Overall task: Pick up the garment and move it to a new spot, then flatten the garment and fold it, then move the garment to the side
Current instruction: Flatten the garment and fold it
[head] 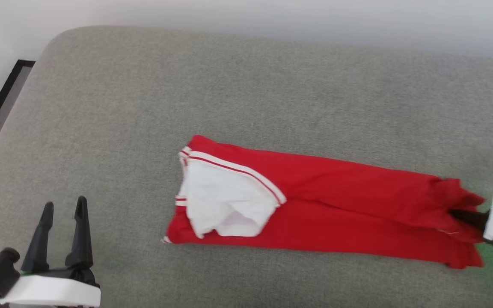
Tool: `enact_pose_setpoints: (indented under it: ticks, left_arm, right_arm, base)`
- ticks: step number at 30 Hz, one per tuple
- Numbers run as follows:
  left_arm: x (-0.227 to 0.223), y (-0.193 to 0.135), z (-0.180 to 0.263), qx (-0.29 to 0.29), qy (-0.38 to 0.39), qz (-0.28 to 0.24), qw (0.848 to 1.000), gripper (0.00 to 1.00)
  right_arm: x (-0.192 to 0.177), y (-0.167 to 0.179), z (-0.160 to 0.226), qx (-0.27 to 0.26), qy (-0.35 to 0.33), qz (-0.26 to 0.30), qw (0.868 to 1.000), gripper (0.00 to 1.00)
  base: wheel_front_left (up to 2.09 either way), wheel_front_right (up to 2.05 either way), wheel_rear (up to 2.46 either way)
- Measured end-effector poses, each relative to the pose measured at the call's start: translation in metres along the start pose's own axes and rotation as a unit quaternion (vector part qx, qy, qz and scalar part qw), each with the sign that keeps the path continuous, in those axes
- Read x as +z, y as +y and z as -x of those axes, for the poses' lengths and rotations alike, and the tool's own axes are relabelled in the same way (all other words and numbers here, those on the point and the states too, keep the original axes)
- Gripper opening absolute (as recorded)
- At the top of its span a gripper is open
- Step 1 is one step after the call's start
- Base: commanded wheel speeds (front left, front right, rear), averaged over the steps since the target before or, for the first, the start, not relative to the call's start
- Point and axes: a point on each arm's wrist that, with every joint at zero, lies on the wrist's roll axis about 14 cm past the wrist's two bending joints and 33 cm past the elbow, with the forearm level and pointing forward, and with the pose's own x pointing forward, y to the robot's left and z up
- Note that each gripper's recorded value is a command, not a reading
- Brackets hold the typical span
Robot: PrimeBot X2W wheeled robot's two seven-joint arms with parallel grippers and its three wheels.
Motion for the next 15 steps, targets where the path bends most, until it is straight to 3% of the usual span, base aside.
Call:
enact_pose_setpoints:
  ticks: [10,15]
  left_arm:
    - [-0.009,-0.014,-0.004,-0.016,0.001,0.013,1.0,1.0]
    - [-0.013,-0.023,-0.008,-0.026,0.004,0.014,1.0,1.0]
  right_arm:
    - [0.026,-0.094,0.07,-0.128,-0.078,-0.037,0.988,0.0]
    - [0.033,-0.108,0.086,-0.153,-0.094,-0.042,0.983,0.0]
  base:
    - [0.0,0.0,0.0]
    - [0.0,0.0,0.0]
